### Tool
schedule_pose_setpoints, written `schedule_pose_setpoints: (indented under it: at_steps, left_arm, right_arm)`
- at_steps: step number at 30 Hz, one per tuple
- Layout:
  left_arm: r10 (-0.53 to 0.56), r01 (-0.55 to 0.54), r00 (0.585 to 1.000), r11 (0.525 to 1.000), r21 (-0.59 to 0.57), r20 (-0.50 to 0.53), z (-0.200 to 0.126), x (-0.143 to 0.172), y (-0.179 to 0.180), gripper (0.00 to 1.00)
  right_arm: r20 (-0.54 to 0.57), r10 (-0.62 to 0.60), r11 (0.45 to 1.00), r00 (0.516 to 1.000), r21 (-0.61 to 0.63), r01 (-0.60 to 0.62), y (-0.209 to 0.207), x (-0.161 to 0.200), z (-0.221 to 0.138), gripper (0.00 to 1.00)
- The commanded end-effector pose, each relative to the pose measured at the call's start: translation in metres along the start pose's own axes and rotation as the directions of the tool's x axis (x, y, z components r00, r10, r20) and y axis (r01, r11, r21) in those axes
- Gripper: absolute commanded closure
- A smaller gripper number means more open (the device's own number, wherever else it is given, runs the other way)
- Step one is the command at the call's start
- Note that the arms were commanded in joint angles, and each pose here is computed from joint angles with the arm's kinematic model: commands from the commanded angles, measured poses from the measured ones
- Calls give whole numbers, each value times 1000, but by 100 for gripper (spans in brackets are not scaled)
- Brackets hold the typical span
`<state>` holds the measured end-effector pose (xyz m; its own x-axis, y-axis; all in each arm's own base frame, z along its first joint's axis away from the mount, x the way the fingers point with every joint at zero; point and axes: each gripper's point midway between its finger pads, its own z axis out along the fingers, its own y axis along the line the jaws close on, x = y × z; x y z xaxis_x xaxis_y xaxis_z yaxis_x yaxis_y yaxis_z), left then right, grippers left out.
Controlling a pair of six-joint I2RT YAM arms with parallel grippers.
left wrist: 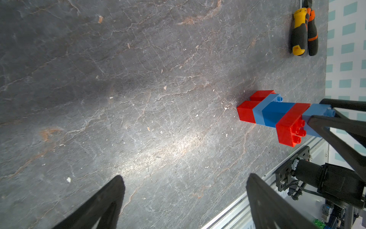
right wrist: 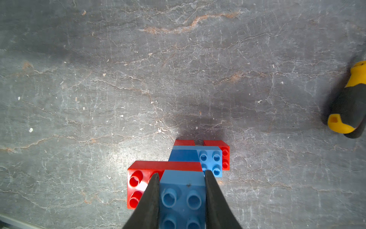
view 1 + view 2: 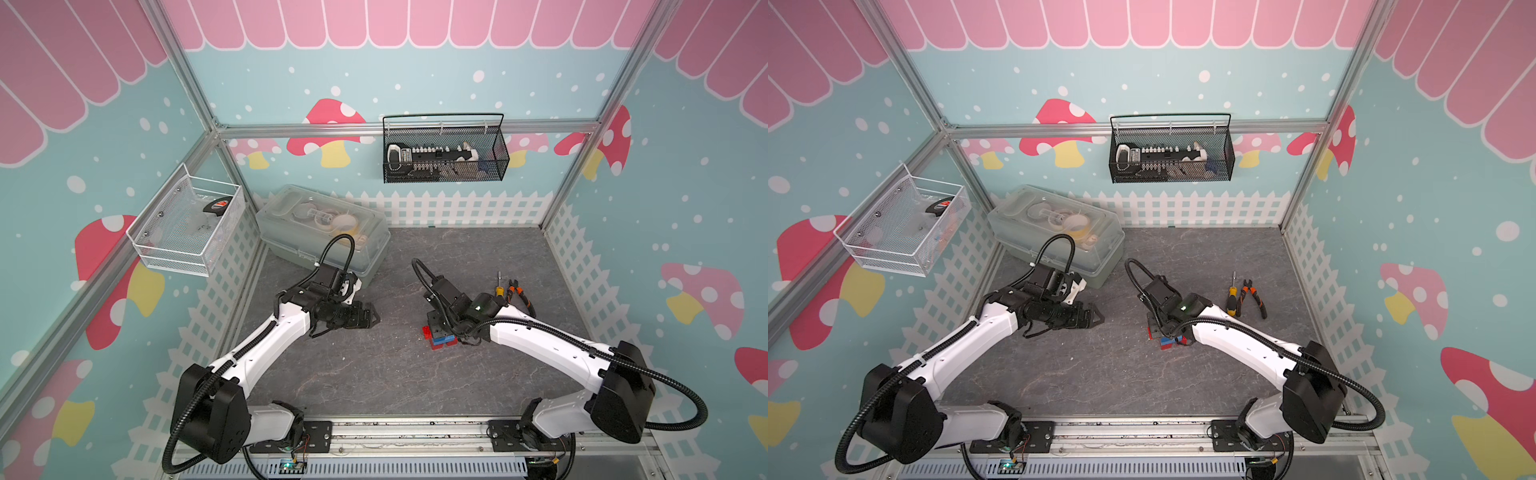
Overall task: Assemble a giraffe with lego
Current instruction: Assemble the lego brick with the lego brick.
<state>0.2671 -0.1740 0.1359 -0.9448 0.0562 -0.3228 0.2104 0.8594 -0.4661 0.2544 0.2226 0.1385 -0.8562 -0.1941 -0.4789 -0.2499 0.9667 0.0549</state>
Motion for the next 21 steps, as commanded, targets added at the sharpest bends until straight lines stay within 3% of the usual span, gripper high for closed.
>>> schedule_pose_setpoints:
  at_steps: [1, 21]
  left_arm:
    - [6, -6, 1000, 1000, 2, -2, 2, 1, -1, 4]
    - [8, -8, 1000, 1000, 8, 0, 1, 0, -2, 4]
  right_arm:
    - [-252, 0, 993, 968, 115, 30, -30, 71, 28, 88]
    - [-298, 34, 992, 954, 126, 4, -36, 90, 34, 87]
